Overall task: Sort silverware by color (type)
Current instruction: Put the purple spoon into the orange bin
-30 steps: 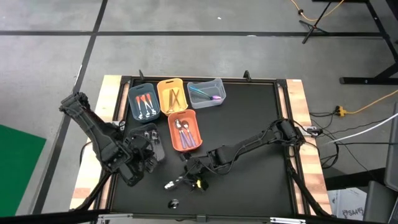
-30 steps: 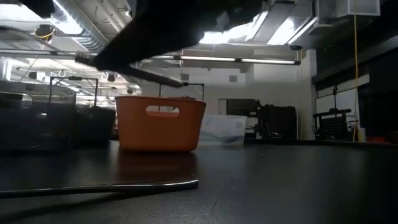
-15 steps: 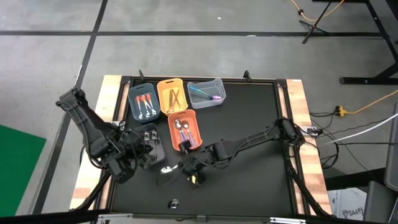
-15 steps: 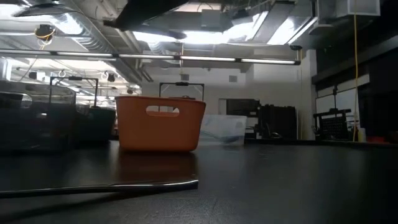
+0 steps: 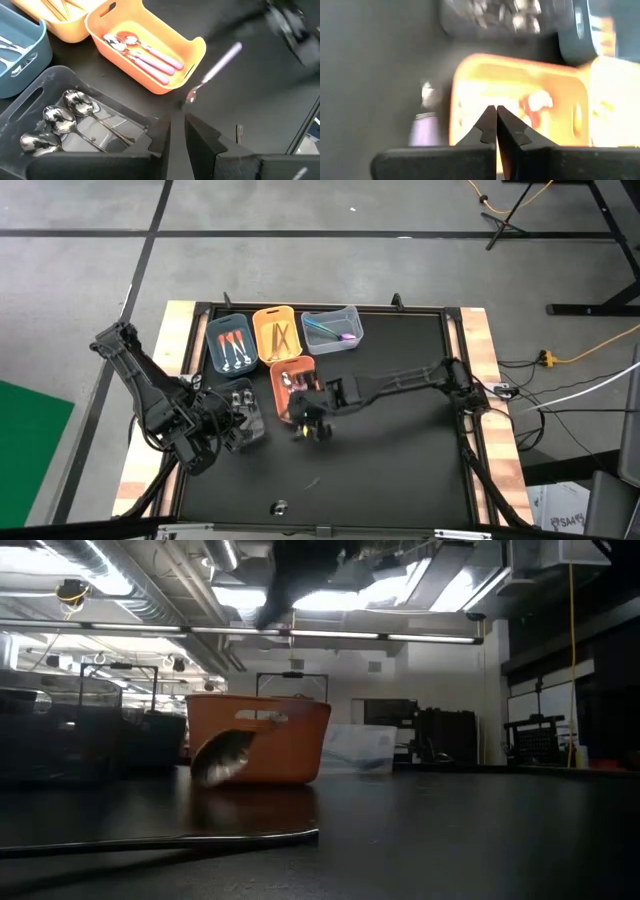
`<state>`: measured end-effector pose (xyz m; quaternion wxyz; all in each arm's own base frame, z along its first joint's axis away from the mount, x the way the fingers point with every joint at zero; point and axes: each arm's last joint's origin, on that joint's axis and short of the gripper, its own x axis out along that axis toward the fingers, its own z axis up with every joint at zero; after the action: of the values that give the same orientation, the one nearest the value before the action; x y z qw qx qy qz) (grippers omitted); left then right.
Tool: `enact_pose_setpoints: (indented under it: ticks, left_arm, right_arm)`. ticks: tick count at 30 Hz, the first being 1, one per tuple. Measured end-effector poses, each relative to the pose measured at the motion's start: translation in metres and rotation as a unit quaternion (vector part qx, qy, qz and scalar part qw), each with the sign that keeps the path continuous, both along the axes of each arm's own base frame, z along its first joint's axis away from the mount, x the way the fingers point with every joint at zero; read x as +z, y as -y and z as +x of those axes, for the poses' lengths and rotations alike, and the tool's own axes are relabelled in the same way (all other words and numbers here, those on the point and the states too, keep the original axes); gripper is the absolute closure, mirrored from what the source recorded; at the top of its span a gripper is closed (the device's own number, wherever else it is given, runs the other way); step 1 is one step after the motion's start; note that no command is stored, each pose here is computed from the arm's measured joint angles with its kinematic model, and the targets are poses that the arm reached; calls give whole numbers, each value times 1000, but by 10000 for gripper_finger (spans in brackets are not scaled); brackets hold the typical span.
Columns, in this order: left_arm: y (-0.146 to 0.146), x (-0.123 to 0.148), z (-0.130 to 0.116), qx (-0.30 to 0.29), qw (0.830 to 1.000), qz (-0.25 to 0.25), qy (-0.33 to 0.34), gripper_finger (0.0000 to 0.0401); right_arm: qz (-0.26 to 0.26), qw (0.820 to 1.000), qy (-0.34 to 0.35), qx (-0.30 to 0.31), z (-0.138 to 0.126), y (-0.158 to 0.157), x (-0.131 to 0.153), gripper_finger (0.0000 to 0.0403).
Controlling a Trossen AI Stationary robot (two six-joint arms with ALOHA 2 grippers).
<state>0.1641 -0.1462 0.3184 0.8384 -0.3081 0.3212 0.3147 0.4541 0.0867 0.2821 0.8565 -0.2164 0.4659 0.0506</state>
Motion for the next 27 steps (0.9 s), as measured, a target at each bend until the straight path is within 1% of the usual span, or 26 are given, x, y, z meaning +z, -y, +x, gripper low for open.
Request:
enact_pose_setpoints:
  ticks: [4,6,9,12,16,18,21,27]
  left_arm:
    - [0,0,0,0,1000,0,0,351]
    - [0,0,0,0,1000,0,0,351]
    - [0,0,0,0,1000,0,0,351]
    - [0,0,0,0,1000,0,0,351]
    - [0,0,0,0,1000,0,0,351]
    - [0,0,0,0,1000,0,0,351]
    - [0,0,0,0,1000,0,0,351]
    - [0,0,0,0,1000,0,0,351]
  right_arm:
    - [3,997,-49,-54,-2,33,-15,402]
    - [15,995,-67,-74,-2,45,-24,403]
    - [47,993,-76,-72,-2,51,-27,403]
    - [75,993,-82,-48,-3,41,-27,403]
    - [73,994,-84,-24,-6,17,-27,403]
    - [72,994,-84,-22,-9,3,-27,403]
    - [83,992,-91,-34,-14,-14,-27,403]
    - [127,983,-89,-96,-21,-38,-28,402]
